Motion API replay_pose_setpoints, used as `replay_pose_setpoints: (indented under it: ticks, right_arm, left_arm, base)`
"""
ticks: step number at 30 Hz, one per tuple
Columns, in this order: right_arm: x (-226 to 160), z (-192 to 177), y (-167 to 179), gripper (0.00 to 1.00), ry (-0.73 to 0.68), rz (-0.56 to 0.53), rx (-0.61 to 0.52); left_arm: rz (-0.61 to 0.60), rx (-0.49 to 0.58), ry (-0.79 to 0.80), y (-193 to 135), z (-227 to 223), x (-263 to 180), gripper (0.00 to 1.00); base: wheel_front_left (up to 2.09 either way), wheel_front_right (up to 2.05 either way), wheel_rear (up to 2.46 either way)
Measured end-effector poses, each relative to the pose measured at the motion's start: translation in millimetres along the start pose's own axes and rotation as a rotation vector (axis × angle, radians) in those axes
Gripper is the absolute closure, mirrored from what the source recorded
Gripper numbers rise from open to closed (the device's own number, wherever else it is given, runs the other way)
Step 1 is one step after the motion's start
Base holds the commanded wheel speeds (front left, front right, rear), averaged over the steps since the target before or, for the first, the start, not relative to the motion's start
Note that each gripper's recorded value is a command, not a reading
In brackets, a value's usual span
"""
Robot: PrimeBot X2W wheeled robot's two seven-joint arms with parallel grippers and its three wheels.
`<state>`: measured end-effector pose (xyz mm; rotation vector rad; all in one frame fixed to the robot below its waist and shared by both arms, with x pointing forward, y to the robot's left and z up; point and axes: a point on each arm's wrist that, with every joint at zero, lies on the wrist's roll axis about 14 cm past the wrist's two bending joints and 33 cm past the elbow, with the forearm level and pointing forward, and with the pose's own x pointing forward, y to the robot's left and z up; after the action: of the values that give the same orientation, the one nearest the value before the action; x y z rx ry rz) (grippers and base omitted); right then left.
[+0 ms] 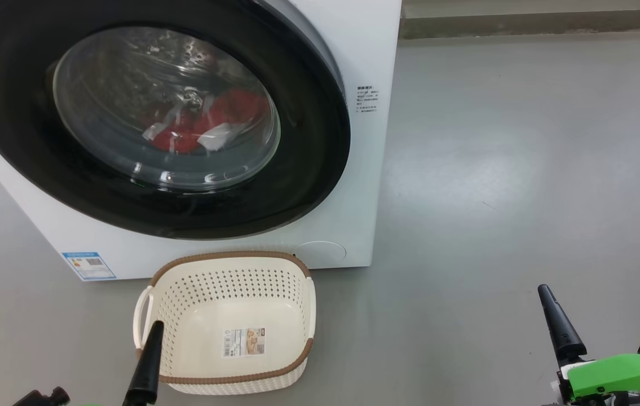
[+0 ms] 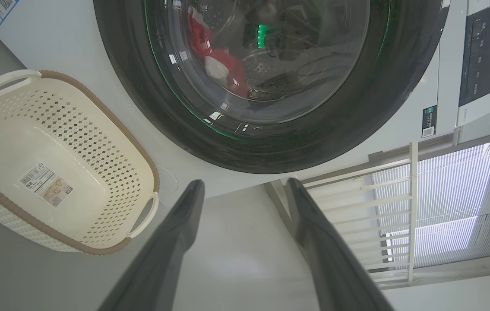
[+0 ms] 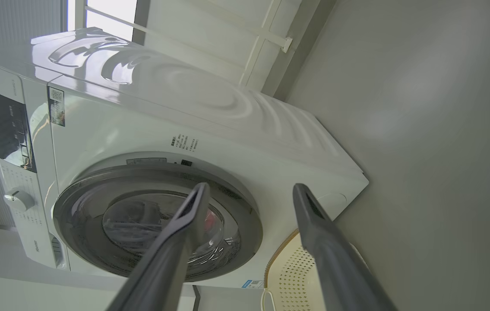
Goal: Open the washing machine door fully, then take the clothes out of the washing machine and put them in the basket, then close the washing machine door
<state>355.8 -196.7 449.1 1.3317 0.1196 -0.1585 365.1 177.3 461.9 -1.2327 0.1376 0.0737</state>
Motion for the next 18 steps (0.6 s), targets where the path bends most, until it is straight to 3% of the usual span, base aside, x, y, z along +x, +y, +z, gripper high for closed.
replay_pose_setpoints:
  ticks: [18]
  right_arm:
    - [-1.6, -0.9, -0.4, 0.0, 0.002, 0.006, -0.239]
  left_arm:
    - [-0.015, 0.261, -0.001, -8.6, -5.4, 2.3, 0.0]
  base:
    - [0.0, 0.0, 0.0]
